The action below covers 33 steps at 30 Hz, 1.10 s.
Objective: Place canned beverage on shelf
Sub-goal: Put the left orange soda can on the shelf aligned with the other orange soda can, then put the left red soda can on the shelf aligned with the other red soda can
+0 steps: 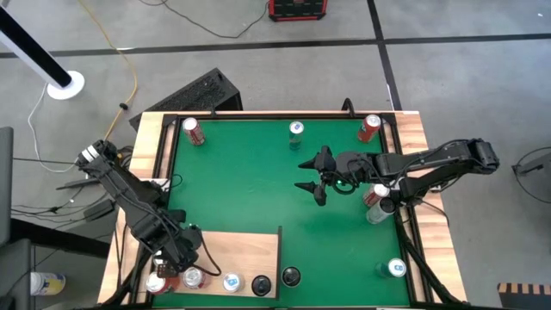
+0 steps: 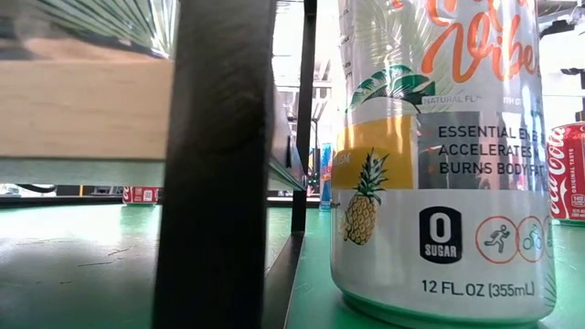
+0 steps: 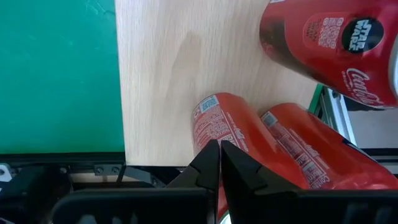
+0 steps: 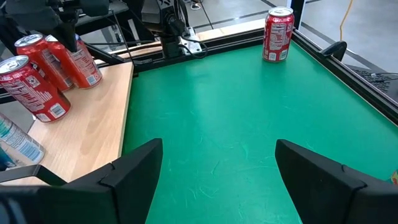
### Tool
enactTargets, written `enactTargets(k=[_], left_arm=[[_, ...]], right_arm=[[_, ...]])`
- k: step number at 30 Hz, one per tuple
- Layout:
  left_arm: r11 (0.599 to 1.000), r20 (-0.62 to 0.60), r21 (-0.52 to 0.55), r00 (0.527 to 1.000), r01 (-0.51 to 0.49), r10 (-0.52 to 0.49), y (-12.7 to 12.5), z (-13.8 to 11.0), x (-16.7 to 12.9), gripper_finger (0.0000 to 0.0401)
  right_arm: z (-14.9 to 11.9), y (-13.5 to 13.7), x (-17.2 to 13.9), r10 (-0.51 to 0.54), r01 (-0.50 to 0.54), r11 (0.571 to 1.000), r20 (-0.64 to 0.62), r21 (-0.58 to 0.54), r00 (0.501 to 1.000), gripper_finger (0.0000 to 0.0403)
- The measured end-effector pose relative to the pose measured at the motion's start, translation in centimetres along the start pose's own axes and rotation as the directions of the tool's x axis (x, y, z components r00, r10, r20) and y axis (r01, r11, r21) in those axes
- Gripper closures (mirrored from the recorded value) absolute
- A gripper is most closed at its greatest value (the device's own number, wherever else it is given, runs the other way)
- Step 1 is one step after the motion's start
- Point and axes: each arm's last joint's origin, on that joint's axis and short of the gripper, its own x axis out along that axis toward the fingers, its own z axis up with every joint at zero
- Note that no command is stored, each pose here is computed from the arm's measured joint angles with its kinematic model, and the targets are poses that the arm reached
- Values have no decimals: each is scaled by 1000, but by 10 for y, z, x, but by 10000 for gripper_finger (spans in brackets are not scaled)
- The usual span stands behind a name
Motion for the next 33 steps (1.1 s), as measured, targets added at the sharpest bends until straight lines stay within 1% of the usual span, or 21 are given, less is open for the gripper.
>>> enactTargets(k=[9,13,17,21,22,24,25,27,28,30,33], left_arm=[[1000,-23,0,1000,4,-4,-1,-3,0,401],[1000,-6,7,1000,-12,12,0,-2,-2,401],[998,53,44,998,-35,33,4,6,-11,400],[993,149,74,986,-88,76,11,18,-30,389],[990,178,70,978,-120,106,15,21,-37,384],[977,248,40,949,-211,195,26,24,-52,374],[964,285,22,926,-264,247,33,25,-60,369],[931,368,-21,863,-365,347,50,23,-77,357],[917,395,-55,835,-394,383,61,21,-85,351],[903,423,-128,801,-410,424,85,16,-101,337],[881,456,-284,755,-378,471,126,2,-126,316]], right_arm=[[0,0,0,0,0,1000,0,0,1000,67],[0,0,0,0,0,1000,0,0,1000,67],[0,0,0,0,0,1000,0,0,1000,67],[0,0,0,0,0,1000,-1,-1,1000,67],[0,0,0,0,0,1000,-1,-1,1000,67],[0,0,0,0,0,1000,-1,-1,1000,67],[0,0,0,0,0,1000,-1,-1,1000,67],[0,0,0,-1,1,1000,-1,-1,1000,67],[0,0,0,0,0,1000,-1,-2,1000,67],[0,0,0,-1,1,1000,-3,-8,1000,67],[-1,0,0,-3,2,999,-9,-35,1000,67]])
